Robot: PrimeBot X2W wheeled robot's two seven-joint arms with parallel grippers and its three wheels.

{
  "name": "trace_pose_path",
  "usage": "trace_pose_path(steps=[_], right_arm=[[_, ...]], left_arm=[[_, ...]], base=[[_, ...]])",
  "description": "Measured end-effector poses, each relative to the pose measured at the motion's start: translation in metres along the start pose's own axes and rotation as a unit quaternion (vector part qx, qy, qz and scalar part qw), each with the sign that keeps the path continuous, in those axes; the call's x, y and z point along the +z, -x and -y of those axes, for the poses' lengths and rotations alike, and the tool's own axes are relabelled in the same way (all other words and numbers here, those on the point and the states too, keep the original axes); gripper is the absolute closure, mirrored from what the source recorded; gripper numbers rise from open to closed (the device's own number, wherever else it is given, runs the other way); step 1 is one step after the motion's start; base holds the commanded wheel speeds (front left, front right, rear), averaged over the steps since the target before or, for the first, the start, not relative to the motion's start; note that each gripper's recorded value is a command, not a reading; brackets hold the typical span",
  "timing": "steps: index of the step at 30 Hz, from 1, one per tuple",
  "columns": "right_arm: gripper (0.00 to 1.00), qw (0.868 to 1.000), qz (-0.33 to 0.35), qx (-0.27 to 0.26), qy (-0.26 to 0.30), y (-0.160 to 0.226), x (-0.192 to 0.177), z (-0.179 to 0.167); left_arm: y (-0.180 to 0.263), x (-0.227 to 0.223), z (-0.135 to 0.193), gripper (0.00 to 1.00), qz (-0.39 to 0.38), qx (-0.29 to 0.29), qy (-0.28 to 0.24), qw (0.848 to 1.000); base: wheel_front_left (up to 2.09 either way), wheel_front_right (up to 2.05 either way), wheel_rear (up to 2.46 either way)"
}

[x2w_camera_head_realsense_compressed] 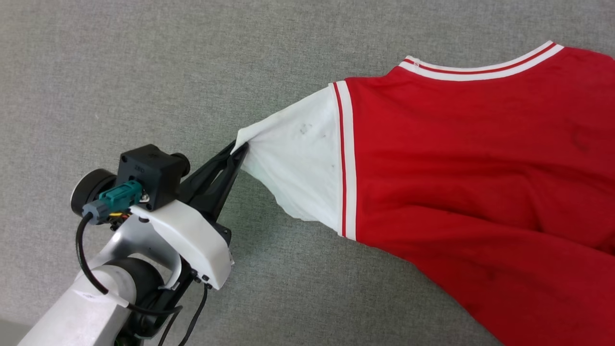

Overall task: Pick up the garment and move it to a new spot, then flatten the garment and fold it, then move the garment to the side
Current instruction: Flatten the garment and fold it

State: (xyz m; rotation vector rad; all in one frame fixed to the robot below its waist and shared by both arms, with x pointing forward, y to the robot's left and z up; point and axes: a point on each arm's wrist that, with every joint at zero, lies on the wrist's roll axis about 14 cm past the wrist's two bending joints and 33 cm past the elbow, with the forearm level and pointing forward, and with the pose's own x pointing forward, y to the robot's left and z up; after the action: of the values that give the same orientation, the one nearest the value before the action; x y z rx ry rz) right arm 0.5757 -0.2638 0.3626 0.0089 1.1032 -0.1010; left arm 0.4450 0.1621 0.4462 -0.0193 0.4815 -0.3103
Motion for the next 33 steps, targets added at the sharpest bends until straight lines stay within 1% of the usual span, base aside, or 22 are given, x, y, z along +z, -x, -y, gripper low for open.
trace_pose_path(steps=[5, 6, 7, 13, 20, 26, 33], right_arm=[[0.00, 1.000, -0.015, 0.014, 0.006, -0.009, -0.009, -0.009], [0.13, 1.000, -0.017, 0.015, 0.010, -0.010, -0.009, -0.010], [1.00, 1.000, -0.016, 0.016, 0.015, -0.010, -0.010, -0.011], [1.00, 0.999, 0.005, 0.036, 0.022, -0.006, -0.008, -0.021], [1.00, 0.996, 0.068, 0.057, 0.004, 0.020, 0.008, -0.021], [1.00, 0.985, 0.158, 0.065, -0.002, 0.068, 0.034, -0.011], [1.00, 0.965, 0.246, 0.084, -0.015, 0.135, 0.051, 0.000]], left_arm=[[-0.003, -0.002, -0.002, 1.00, 0.001, 0.003, 0.003, 1.000], [-0.004, -0.002, -0.003, 1.00, 0.000, 0.004, 0.003, 1.000], [-0.004, -0.003, -0.004, 1.00, 0.000, 0.005, 0.004, 1.000], [-0.003, -0.002, -0.008, 1.00, 0.005, 0.013, 0.003, 1.000], [0.005, 0.014, -0.011, 1.00, 0.037, 0.024, -0.002, 0.999], [0.020, 0.043, -0.012, 1.00, 0.088, 0.035, -0.008, 0.996], [0.046, 0.077, -0.011, 1.00, 0.145, 0.045, -0.023, 0.988]], base=[[0.00, 0.00, 0.00], [0.00, 0.00, 0.00], [0.00, 0.00, 0.00], [0.00, 0.00, 0.00], [0.00, 0.00, 0.00], [0.00, 0.00, 0.00], [0.00, 0.00, 0.00]])
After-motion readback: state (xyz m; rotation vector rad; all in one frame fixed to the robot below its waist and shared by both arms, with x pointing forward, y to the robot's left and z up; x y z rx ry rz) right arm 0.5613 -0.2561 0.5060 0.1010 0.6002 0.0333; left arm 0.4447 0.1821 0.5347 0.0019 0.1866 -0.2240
